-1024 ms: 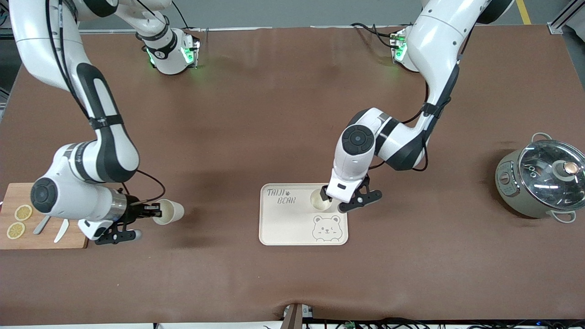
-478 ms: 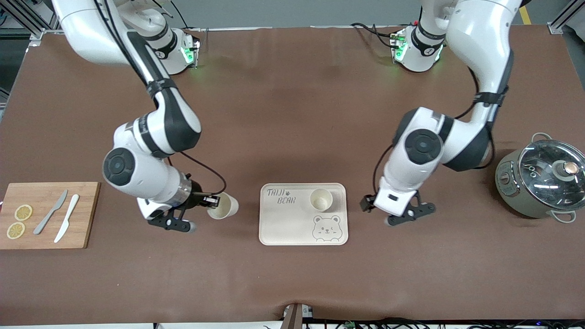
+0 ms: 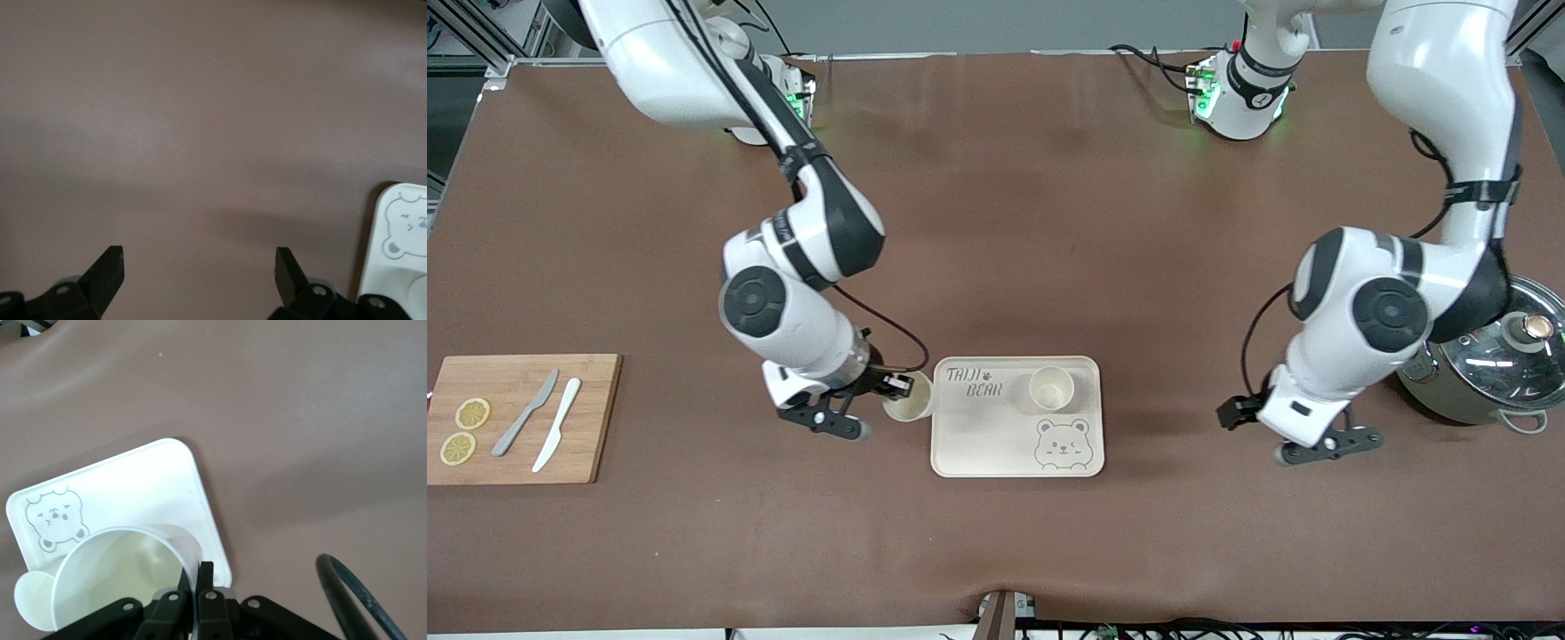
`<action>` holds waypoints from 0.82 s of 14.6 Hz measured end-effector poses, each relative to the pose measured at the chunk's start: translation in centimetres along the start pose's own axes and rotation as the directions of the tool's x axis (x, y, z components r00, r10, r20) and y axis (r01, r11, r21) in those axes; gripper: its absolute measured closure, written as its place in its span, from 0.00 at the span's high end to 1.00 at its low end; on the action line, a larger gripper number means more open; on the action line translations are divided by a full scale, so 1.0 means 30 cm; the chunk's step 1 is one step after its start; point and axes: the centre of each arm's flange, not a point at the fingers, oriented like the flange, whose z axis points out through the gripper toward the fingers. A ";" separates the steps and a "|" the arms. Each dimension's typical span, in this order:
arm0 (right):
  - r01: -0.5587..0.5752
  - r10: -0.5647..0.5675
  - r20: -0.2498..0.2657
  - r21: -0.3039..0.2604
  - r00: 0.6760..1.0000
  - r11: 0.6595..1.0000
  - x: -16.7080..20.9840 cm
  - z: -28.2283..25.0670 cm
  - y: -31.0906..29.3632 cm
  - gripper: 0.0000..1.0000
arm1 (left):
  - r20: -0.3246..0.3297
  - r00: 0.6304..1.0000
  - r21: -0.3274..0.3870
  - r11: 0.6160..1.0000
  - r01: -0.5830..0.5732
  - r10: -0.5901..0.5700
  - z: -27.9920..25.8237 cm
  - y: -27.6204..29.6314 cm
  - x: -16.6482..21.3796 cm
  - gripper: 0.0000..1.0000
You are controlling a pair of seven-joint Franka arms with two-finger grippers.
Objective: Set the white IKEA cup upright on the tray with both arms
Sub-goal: 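Lower the cup onto the tray with the right gripper while the left gripper retracts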
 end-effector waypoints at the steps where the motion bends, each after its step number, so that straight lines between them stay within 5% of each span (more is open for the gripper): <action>1: -0.011 0.011 -0.010 0.009 1.000 1.000 -0.018 0.027 -0.028 0.04 | 0.009 1.000 0.003 1.000 -0.024 0.024 -0.025 -0.047 0.008 1.00; 8: -0.035 0.036 -0.063 0.020 0.997 0.999 -0.077 0.201 -0.100 0.04 | -0.022 0.987 -0.010 0.987 -0.159 0.158 -0.357 -0.237 0.011 1.00; 12: -0.031 0.032 -0.072 0.014 0.997 0.999 -0.097 0.252 -0.112 0.04 | 0.058 0.979 0.005 0.981 -0.195 0.194 -0.522 -0.275 -0.030 1.00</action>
